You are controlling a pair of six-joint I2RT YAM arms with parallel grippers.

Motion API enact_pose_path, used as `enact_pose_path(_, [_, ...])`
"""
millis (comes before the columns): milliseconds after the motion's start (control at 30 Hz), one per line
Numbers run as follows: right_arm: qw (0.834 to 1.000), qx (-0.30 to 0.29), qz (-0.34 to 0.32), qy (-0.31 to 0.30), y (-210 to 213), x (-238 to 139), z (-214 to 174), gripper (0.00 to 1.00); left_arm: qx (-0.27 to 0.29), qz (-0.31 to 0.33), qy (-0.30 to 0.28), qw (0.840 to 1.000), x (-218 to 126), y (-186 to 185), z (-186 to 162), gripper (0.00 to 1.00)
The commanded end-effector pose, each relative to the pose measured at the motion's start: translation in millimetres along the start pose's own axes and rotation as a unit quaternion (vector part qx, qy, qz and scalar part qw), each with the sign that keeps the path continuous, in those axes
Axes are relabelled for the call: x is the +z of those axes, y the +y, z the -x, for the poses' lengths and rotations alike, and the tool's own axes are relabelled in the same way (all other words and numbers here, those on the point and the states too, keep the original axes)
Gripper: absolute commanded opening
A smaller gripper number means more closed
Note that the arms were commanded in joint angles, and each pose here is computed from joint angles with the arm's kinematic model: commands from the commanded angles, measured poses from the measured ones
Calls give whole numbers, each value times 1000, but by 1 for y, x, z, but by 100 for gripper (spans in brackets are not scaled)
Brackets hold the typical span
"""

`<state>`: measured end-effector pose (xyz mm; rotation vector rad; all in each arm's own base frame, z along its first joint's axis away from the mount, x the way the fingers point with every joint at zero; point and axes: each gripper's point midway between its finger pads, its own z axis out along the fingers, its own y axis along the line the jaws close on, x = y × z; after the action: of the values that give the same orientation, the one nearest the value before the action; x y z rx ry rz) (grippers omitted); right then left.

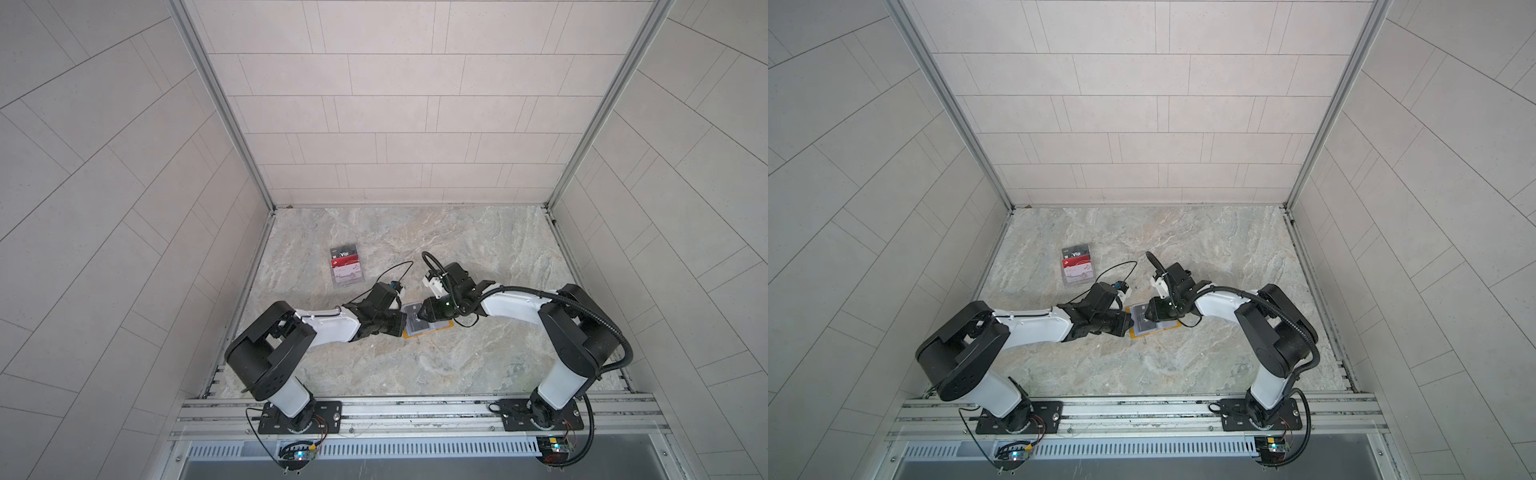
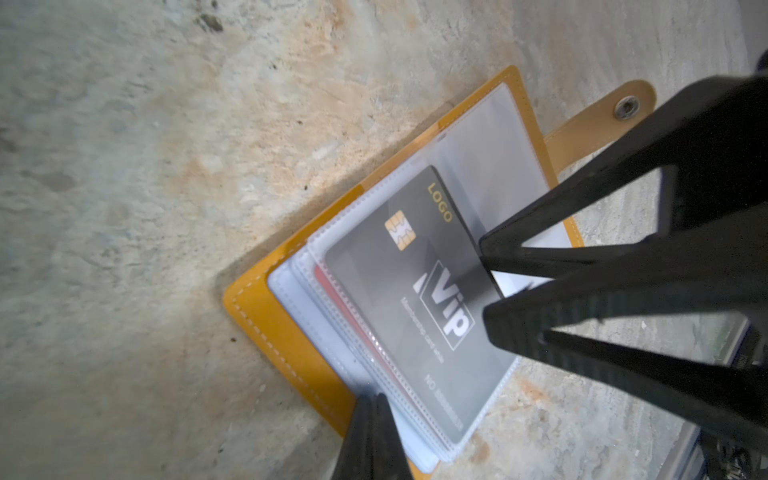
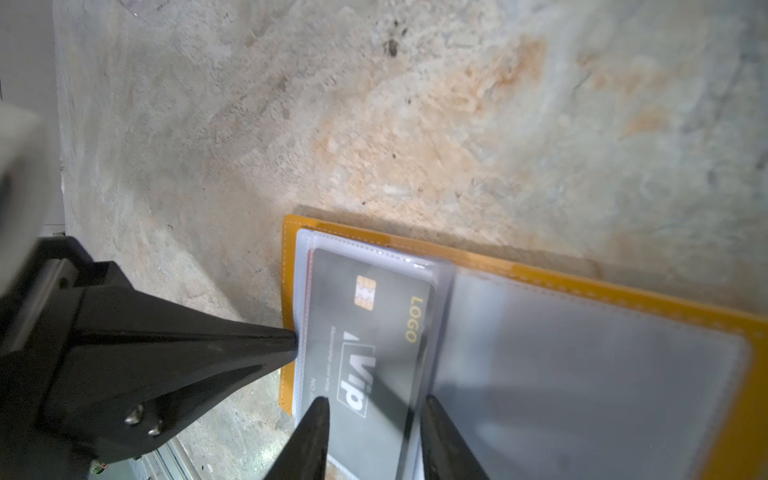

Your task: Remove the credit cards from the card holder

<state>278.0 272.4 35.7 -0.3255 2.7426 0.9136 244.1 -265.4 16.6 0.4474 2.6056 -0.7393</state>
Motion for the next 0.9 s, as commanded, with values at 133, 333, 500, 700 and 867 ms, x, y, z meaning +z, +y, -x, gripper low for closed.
enact_pose_path(133, [999,20,24,7,-2,5,-5,37,-8,50,68,996,9,26,-40,0])
enact_pose_path(333, [997,32,75,5,8,2,-5,35,-6,57,67,996,9,28,-39,0])
enact_pose_path(500, [993,50,102,-11,8,-4,-2,34,-4,59,73,996,10,29,-40,0])
enact_pose_path(700, [990,52,134,-11,16,-9,-1,33,-4,62,73,995,11,30,-39,0])
enact_pose_path(867, [989,54,136,-10,16,-10,-1,32,-5,64,76,995,12,31,-40,0])
